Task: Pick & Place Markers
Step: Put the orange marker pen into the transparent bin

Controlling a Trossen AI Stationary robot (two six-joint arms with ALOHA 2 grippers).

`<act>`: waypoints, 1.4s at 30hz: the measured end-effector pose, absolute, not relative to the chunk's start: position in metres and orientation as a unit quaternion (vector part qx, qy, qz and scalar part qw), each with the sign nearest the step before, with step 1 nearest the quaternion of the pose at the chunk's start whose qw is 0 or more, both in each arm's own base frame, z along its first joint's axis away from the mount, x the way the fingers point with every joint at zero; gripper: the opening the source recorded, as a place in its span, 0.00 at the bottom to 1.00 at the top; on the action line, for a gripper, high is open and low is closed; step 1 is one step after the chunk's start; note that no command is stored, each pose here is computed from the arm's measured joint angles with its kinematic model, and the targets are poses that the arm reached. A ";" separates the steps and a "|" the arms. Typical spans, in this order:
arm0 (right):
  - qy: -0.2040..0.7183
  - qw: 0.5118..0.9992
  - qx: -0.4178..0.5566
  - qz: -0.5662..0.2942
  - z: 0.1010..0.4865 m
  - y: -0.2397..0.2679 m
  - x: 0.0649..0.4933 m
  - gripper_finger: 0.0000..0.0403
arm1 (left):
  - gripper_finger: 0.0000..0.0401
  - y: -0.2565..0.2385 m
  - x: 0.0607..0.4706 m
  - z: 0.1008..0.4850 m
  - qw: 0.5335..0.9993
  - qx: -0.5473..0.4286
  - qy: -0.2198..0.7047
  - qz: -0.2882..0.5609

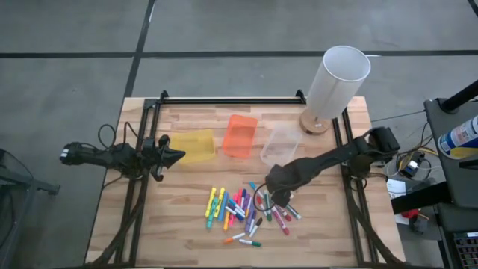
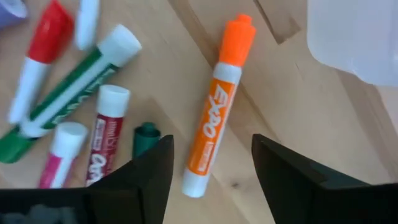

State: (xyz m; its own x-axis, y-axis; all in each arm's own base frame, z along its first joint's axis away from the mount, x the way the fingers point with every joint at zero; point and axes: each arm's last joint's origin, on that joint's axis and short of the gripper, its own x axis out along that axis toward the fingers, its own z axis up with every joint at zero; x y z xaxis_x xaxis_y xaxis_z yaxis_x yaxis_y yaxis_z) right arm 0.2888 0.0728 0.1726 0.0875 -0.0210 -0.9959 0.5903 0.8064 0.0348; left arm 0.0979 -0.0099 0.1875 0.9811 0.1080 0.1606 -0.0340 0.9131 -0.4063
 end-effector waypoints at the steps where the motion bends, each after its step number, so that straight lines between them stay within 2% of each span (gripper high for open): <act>1: 0.643 0.700 0.221 -0.221 0.170 0.072 0.288 0.52 | 0.02 -0.010 0.098 0.188 0.974 -0.205 -0.090 0.036; 18: 0.627 0.705 0.239 -0.232 0.140 0.069 0.277 0.50 | 0.02 -0.010 0.098 0.186 0.973 -0.212 -0.082 0.037; 24: 0.624 0.707 0.240 -0.230 0.138 0.069 0.275 0.40 | 0.02 -0.010 0.098 0.185 0.974 -0.211 -0.077 0.038; 34: 0.624 0.715 0.232 -0.215 0.139 0.069 0.276 0.14 | 0.02 -0.010 0.098 0.185 0.974 -0.211 -0.077 0.038; 42: 0.616 0.721 0.251 -0.195 0.162 0.070 0.278 0.14 | 0.02 -0.010 0.098 0.185 0.974 -0.211 -0.077 0.038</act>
State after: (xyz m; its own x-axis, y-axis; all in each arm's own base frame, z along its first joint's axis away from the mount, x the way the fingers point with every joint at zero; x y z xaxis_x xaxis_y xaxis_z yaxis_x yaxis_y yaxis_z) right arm 0.2784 0.0700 0.1616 0.1654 0.0276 -0.9858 0.5896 0.7985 0.1213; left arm 0.0984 -0.0100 0.1849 0.9852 0.1068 0.1339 -0.0419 0.9083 -0.4162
